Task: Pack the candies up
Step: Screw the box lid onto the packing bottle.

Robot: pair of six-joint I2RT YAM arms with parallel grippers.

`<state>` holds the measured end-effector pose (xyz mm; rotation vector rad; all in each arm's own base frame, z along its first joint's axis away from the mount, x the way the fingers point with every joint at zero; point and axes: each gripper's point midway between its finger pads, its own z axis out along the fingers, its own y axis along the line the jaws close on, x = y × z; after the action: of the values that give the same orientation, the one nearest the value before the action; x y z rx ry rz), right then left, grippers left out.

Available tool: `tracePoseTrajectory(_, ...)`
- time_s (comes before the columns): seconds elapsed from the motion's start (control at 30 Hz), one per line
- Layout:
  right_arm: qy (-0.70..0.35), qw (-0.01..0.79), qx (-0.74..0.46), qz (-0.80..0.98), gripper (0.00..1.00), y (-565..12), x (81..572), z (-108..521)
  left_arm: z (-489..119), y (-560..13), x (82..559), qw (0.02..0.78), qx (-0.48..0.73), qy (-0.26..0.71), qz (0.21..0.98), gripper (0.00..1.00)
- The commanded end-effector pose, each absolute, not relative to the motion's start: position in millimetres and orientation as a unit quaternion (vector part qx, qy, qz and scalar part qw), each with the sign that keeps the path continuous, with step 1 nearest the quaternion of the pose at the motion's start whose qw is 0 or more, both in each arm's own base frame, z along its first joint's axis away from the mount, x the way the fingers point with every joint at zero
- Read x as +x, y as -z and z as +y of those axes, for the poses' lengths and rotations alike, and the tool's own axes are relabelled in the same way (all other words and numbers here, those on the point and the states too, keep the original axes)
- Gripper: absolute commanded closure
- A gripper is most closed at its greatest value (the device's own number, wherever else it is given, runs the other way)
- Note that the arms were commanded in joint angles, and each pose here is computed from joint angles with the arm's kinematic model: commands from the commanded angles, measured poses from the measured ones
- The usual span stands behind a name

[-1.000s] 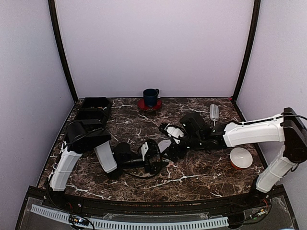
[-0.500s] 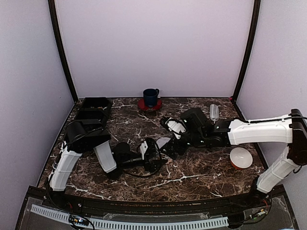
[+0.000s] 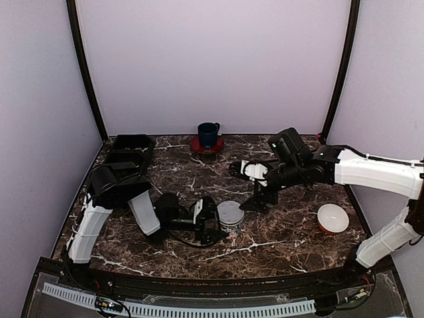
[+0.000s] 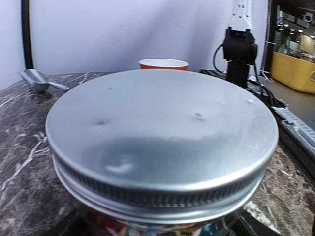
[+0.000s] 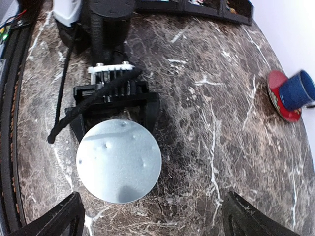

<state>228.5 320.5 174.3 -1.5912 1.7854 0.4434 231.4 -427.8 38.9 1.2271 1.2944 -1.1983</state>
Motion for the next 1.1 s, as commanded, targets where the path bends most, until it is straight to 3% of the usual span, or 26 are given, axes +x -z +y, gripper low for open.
tracePoseTrajectory(0.0,-0.216,0.337,-0.712,0.577,0.03,-188.0,206.1,334.6,-425.6,-17.6,188.0,0.366,0.551,0.553,0.506,0.17)
tracePoseTrajectory(0.27,-0.252,0.239,-0.774,0.53,0.03,-160.0,194.5,345.9,-425.9,-15.5,176.0,0.33,0.569,0.576,0.485,0.17)
tracePoseTrajectory(0.67,-0.307,0.192,-0.781,0.509,0.03,-140.0,173.6,346.8,-426.8,-13.1,174.3,0.316,0.572,0.584,0.481,0.17)
tracePoseTrajectory(1.07,-0.325,0.195,-0.775,0.506,0.02,-129.8,171.8,357.1,-426.7,-12.0,173.7,0.311,0.572,0.586,0.483,0.17)
